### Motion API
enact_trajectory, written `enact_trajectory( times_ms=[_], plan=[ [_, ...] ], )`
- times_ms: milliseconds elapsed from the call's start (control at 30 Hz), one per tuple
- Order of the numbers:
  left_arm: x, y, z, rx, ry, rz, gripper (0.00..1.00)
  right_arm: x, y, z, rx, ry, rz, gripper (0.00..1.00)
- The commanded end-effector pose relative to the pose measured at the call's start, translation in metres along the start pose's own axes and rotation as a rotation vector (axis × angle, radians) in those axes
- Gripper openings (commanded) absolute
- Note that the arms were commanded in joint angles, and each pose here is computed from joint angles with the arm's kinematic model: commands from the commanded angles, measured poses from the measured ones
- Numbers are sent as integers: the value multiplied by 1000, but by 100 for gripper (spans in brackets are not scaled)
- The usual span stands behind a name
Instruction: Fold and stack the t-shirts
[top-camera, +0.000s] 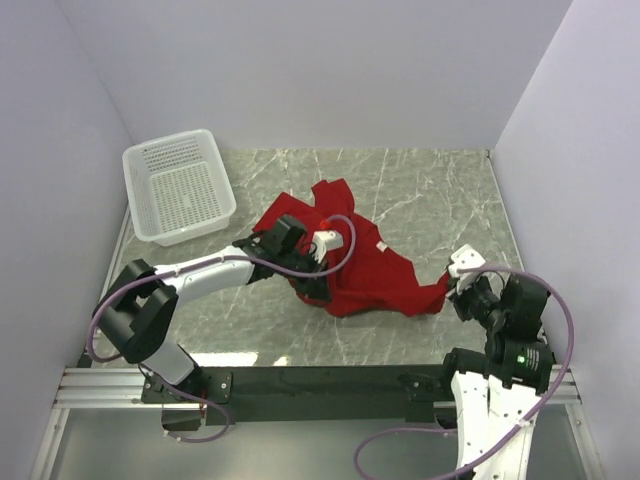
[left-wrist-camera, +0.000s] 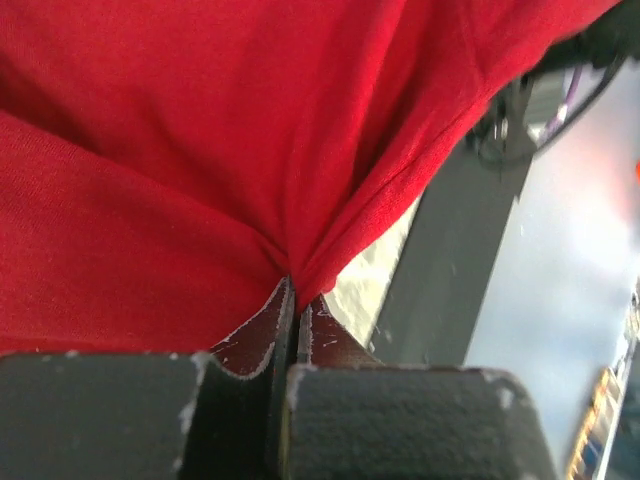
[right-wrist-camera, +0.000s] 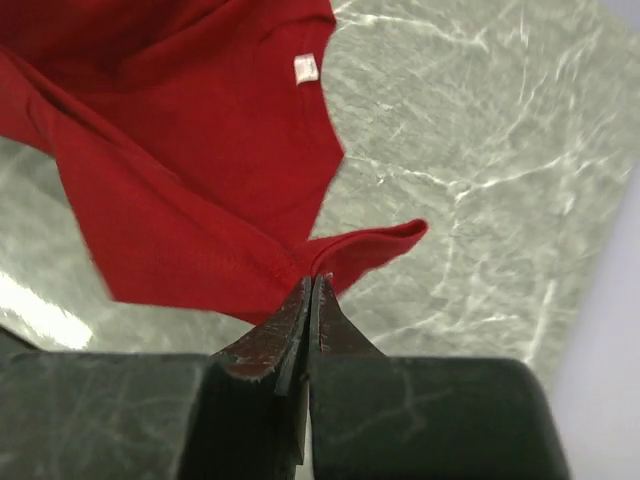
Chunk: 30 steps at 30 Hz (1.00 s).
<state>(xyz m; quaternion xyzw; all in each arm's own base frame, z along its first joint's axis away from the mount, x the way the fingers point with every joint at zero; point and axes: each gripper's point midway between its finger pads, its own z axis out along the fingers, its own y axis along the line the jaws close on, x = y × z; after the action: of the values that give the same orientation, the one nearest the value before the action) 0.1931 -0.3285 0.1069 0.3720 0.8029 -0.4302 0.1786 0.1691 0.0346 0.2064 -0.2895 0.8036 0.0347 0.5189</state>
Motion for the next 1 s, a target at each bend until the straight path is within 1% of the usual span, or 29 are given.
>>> enact_trajectory(
  times_ms=[0, 33, 100, 133, 167, 200, 233, 267, 300, 333, 367, 400, 433, 467, 500, 533, 567, 600, 667, 700, 733, 767, 800, 833, 867, 900, 933, 967],
  plan=[
    [15, -12, -8, -21, 23, -8, 5, 10, 8, -10, -51, 51, -148, 4],
    [21, -14, -7, -15, 38, -17, 13, 6, 5, -8, -38, 41, -138, 29],
    [26, -17, -6, -15, 62, -33, 32, -3, 1, -7, -34, 16, -124, 55],
    [26, -18, -5, -18, 66, -32, 42, -9, -2, -4, -42, 7, -117, 76],
    [24, -17, -7, -34, 65, -27, 46, -12, -3, -4, -52, 2, -114, 82],
    [21, -9, -10, -94, 55, -29, 50, -21, -5, -5, -54, -13, -124, 85],
    [11, -7, -17, -137, 20, -14, 55, -25, -6, -2, -79, -17, -118, 87],
    [6, -4, -22, -174, 0, -1, 58, -29, -8, 0, -87, -24, -118, 88],
    [-8, 2, -33, -250, -57, 16, 61, -32, -11, 4, -99, -24, -102, 89],
    [-14, 6, -40, -284, -92, 12, 69, -37, -10, 10, -132, -48, -92, 91],
    [-20, 8, -46, -306, -121, 9, 74, -40, -7, 16, -173, -58, -74, 92],
    [-25, 12, -52, -329, -154, -14, 79, -42, -6, 23, -210, -62, -38, 92],
    [-35, 21, -62, -362, -207, -30, 85, -47, -2, 46, -277, -33, 65, 90],
    [-40, 26, -67, -378, -237, -49, 86, -49, 0, 60, -304, 0, 107, 89],
    [-43, 33, -70, -392, -260, -97, 86, -48, -1, 85, -351, 72, 166, 87],
    [-49, 49, -80, -423, -305, -144, 86, -55, 13, 99, -408, 108, 208, 83],
    [-51, 59, -84, -449, -332, -187, 86, -55, 13, 113, -419, 149, 251, 81],
    [-54, 77, -93, -484, -380, -278, 86, -57, 15, 140, -451, 233, 330, 76],
    [-55, 90, -98, -507, -410, -337, 84, -56, 10, 168, -463, 322, 390, 70],
    [-56, 97, -102, -527, -437, -379, 84, -59, 1, 198, -462, 370, 421, 68],
    [-54, 102, -104, -548, -449, -403, 84, -59, 0, 210, -465, 403, 453, 67],
    [-55, 107, -106, -569, -468, -416, 83, -74, -4, 224, -457, 387, 425, 67],
    [-54, 109, -105, -574, -478, -440, 83, -54, -7, 247, -423, 461, 422, 67],
    [-48, 113, -104, -589, -476, -462, 81, -52, -8, 259, -409, 475, 409, 67],
    [-46, 117, -105, -609, -485, -479, 82, -62, -15, 272, -388, 457, 394, 67],
    [-43, 122, -107, -633, -497, -506, 81, -46, -15, 290, -367, 510, 395, 67],
    [-37, 126, -106, -653, -493, -521, 81, -42, -15, 297, -356, 536, 396, 68],
    [-34, 129, -108, -670, -496, -532, 81, -48, -21, 307, -336, 524, 386, 68]
  ],
)
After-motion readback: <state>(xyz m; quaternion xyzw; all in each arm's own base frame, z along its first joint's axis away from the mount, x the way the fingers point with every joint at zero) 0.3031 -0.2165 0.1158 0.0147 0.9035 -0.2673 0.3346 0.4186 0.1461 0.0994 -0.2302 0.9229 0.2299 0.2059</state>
